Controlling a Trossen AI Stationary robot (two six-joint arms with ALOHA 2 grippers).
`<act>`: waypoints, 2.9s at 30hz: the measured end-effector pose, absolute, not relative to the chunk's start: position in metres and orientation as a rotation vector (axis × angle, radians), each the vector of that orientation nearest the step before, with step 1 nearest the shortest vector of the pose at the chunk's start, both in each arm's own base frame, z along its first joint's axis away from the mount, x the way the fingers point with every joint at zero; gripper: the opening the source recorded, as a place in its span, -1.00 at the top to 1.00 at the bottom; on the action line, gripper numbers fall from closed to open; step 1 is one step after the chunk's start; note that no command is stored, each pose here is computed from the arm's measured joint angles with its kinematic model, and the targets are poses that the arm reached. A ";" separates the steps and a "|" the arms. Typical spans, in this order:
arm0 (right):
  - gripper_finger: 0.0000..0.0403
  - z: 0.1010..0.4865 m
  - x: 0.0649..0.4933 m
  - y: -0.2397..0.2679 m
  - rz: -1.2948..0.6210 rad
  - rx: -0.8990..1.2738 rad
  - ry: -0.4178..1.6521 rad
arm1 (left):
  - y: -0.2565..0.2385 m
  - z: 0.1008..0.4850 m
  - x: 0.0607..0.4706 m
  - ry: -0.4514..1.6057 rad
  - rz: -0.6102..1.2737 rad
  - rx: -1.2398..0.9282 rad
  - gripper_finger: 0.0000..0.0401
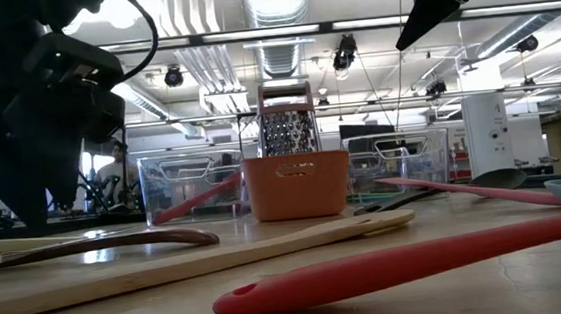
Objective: Pick & Place Kitchen Items
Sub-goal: Put the orange table knife into the orange bin
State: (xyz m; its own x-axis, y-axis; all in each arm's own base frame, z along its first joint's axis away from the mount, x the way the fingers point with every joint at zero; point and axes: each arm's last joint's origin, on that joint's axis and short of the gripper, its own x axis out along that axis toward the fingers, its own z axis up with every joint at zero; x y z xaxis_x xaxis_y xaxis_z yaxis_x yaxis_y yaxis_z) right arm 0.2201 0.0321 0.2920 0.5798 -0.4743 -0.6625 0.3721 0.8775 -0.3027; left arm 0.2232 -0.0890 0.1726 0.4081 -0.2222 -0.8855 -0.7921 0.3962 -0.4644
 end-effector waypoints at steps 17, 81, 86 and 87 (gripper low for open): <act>0.79 0.292 0.221 0.032 -0.494 -0.133 0.809 | -0.113 0.163 0.238 1.296 0.479 -1.225 -0.01; 0.78 0.290 0.221 0.032 -0.494 -0.133 0.804 | -0.113 0.121 0.235 1.328 0.700 -0.895 0.81; 0.79 0.290 0.221 0.032 -0.493 -0.133 0.803 | -0.114 0.133 0.235 1.309 0.650 -0.909 0.81; 0.79 0.290 0.221 0.032 -0.493 -0.133 0.803 | -0.114 0.136 0.235 1.302 0.637 -0.913 0.81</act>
State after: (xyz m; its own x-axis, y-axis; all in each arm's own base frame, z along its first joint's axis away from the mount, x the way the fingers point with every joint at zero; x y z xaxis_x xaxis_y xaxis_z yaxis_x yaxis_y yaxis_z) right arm 0.2212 0.0325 0.2904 0.5884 -0.4717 -0.6567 0.3729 0.8790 -0.2972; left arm 0.2354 -0.1135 0.1359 0.1826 -0.0940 -0.9787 -0.8307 0.5177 -0.2047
